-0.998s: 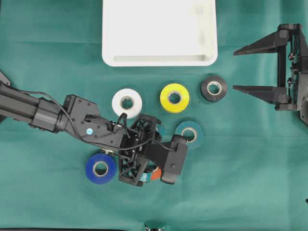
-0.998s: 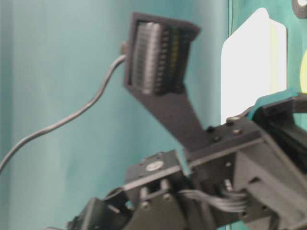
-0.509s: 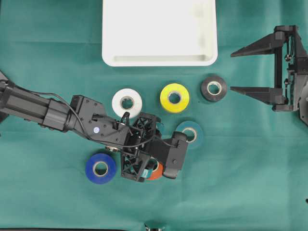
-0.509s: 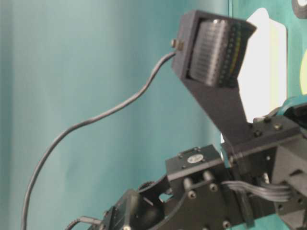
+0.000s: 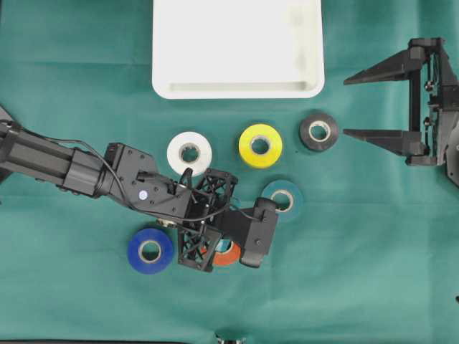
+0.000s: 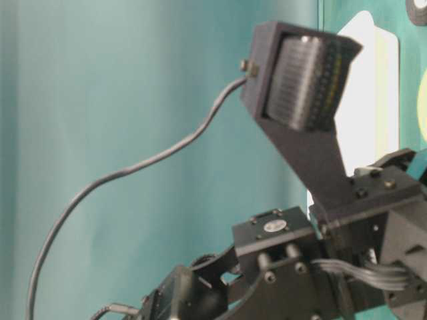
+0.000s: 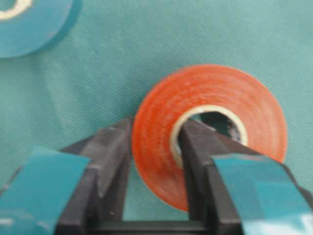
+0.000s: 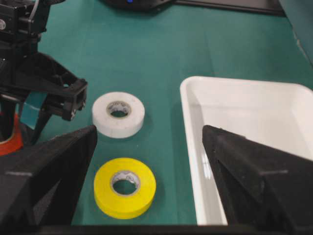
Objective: Pick up the tape from a random location and place it into the white case.
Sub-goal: 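Lower the left gripper and close it on the orange-red roll's rim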
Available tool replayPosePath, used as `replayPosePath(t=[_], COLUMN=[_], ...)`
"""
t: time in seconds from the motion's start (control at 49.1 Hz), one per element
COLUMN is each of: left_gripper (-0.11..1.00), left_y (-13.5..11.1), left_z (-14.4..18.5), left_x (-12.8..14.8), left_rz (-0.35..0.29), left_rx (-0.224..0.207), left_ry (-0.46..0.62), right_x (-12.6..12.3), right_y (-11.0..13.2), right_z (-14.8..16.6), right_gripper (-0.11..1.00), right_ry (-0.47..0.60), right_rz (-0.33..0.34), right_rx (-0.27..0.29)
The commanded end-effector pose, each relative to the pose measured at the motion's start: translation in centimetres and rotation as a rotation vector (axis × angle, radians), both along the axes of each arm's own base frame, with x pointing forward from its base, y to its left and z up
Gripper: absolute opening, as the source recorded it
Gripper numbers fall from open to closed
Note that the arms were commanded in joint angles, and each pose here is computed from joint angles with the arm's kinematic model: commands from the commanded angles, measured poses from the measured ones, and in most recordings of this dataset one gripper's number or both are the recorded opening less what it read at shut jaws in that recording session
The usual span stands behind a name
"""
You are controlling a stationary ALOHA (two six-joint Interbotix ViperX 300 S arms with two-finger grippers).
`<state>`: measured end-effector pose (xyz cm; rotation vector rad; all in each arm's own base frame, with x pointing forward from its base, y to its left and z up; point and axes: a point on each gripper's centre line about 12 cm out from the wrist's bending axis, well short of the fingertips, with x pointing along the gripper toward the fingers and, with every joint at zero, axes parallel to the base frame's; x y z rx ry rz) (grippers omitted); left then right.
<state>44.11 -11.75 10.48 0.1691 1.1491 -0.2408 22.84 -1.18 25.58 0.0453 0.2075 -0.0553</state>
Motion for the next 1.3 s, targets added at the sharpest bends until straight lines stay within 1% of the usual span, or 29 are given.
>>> replayPosePath(t=[0.0, 0.265, 0.407, 0.652, 0.855, 1.018, 1.181, 1.283], left_gripper=[0.23, 0.23, 0.23, 0.23, 0.23, 0.23, 0.23, 0.23], left_y=[0.1, 0.1, 0.0, 0.0, -0.3, -0.4, -0.4, -0.6], left_z=[1.5, 1.5, 2.3, 6.1, 10.3, 13.4, 15.2, 16.5], left_x=[0.3, 0.3, 0.4, -0.1, -0.6, -1.0, -1.0, -0.9], left_rz=[0.002, 0.002, 0.003, 0.003, -0.005, -0.009, -0.010, -0.013], left_rx=[-0.005, -0.006, -0.012, -0.027, -0.038, -0.035, -0.023, -0.021], left_ry=[-0.026, -0.027, -0.043, -0.094, -0.133, -0.119, -0.076, -0.077], right_x=[0.3, 0.3, 0.3, 0.3, 0.3, 0.3, 0.3, 0.3], right_y=[0.0, 0.0, -0.1, 0.0, 0.0, -0.1, -0.1, -0.1], right_z=[0.7, 0.6, 0.5, 0.5, 0.5, 0.6, 0.6, 0.6], right_gripper=[0.88, 0.88, 0.88, 0.88, 0.88, 0.88, 0.88, 0.88], right_ry=[-0.021, -0.015, -0.015, -0.014, -0.012, -0.015, -0.017, -0.018], right_rz=[-0.001, -0.001, -0.001, -0.001, 0.000, -0.001, -0.001, -0.001], right_rx=[-0.004, -0.004, -0.004, -0.004, -0.005, -0.004, -0.004, -0.004])
